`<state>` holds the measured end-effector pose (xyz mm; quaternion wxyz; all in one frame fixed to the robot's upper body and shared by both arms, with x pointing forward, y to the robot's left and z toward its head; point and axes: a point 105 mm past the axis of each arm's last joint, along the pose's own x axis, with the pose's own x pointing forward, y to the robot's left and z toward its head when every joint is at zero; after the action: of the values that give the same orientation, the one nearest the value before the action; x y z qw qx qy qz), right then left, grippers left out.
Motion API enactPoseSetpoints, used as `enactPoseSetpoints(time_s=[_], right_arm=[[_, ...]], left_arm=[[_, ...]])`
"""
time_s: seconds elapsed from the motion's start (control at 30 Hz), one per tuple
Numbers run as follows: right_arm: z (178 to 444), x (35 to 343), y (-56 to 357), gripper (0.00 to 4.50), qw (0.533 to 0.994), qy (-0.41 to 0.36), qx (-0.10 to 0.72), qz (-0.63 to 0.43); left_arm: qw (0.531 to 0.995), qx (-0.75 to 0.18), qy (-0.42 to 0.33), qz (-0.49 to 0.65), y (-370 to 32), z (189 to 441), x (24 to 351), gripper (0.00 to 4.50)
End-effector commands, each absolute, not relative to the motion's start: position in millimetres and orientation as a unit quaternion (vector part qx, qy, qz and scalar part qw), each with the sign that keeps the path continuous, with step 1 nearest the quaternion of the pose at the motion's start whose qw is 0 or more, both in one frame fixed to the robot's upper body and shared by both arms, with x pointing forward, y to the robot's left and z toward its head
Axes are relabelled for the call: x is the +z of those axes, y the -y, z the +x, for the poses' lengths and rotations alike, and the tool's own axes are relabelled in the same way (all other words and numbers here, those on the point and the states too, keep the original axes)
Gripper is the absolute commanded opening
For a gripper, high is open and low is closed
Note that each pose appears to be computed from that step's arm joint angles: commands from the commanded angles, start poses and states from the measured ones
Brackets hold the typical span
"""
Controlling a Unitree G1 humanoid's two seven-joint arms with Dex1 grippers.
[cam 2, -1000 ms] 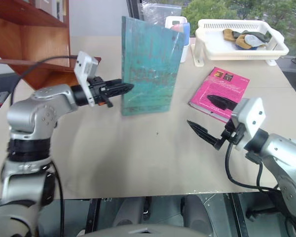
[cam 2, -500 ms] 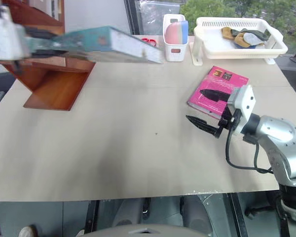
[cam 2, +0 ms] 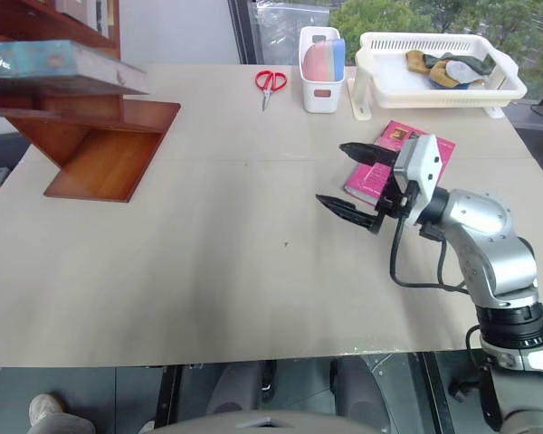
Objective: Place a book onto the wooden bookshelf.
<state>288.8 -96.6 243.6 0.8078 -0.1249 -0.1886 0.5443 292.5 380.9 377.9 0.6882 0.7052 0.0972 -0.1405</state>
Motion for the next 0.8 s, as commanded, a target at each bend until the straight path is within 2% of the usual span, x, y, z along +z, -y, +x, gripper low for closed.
enactPoseSetpoints(time_s=[0.03,0.2,0.43,0.47,0.53,0.63,0.7,0.8], right_arm=[[271.9,274.1,76.3,4.5,0.769,0.255,0.569,-0.141],[276.8,292.4,64.3,4.5,0.768,0.264,0.572,-0.115],[278.2,294.2,64.1,4.5,0.778,0.268,0.56,-0.098],[278.2,294.6,63.2,4.5,0.778,0.269,0.56,-0.094],[278.0,295.5,62.0,4.5,0.779,0.272,0.558,-0.088],[278.5,294.9,59.3,4.5,0.777,0.272,0.561,-0.083],[278.8,293.7,58.6,4.5,0.776,0.269,0.564,-0.082],[280.6,292.2,59.2,4.5,0.776,0.265,0.566,-0.082]], left_arm=[[0.696,-0.123,-0.083,0.702,-392.0,297.7,370.4,0.73],[0.706,-0.123,-0.073,0.694,-393.5,308.8,357.8,0.73],[0.713,-0.117,-0.073,0.687,-397.0,309.8,355.2,0.73],[0.715,-0.115,-0.07,0.686,-397.2,309.1,355.9,1.73],[0.716,-0.113,-0.073,0.685,-399.7,306.9,355.5,2.46],[0.715,-0.101,-0.08,0.687,-406.4,302.4,354.6,3.97],[0.714,-0.095,-0.074,0.689,-407.8,300.1,356.2,4.34],[0.714,-0.085,-0.053,0.693,-409.3,292.5,361.3,4.34]])
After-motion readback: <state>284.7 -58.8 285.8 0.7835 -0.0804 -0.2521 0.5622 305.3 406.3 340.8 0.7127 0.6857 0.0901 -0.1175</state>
